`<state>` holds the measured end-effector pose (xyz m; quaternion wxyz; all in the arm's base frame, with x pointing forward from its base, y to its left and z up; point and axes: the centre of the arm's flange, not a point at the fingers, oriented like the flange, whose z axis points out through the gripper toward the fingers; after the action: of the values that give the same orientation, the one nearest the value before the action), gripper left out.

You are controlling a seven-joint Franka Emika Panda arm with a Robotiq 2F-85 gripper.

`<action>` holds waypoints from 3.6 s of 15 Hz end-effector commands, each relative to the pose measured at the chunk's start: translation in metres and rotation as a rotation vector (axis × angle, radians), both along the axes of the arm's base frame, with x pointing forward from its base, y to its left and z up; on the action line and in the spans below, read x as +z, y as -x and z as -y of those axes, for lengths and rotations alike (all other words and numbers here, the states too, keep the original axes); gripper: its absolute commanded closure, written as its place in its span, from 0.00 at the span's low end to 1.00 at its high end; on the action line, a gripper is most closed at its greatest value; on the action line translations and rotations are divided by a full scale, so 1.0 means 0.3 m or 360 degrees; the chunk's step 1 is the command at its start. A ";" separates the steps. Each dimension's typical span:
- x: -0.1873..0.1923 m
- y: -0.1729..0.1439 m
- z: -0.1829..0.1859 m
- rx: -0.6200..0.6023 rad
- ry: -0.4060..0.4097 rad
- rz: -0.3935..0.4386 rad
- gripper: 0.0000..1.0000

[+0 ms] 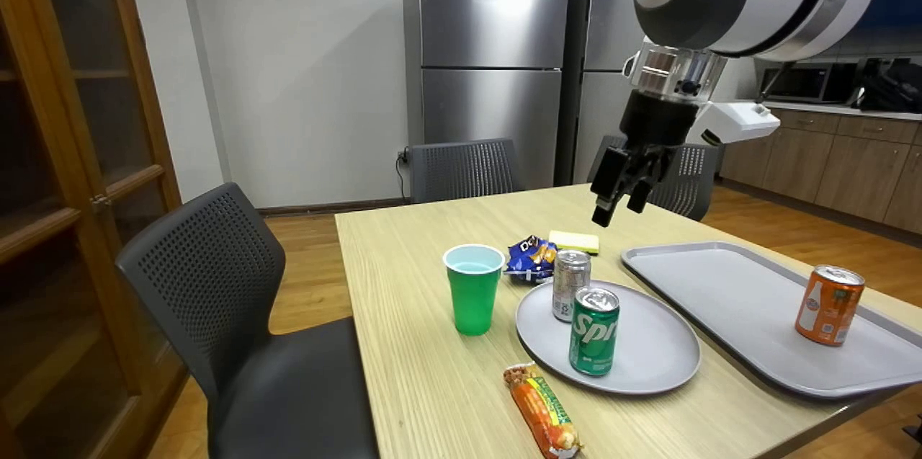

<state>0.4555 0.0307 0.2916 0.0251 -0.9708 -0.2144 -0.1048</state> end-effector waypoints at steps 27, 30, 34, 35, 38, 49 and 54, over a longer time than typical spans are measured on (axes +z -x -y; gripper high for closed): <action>0.054 0.063 0.237 -0.0507 0.0068 -0.0051 0.00; 0.055 0.085 0.255 -0.0558 0.0085 -0.0107 0.00; 0.057 0.123 0.322 -0.0630 0.0075 -0.0142 0.00; 0.059 0.130 0.339 -0.0647 0.0071 -0.0145 0.00; 0.061 0.154 0.404 -0.0707 0.0044 -0.0138 0.00; 0.032 0.267 0.658 -0.0987 0.0013 -0.0112 0.00; 0.020 0.309 0.762 -0.1091 0.0025 -0.0091 0.00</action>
<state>0.3762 -0.1838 0.2945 -0.0017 -0.9905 0.1205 -0.0667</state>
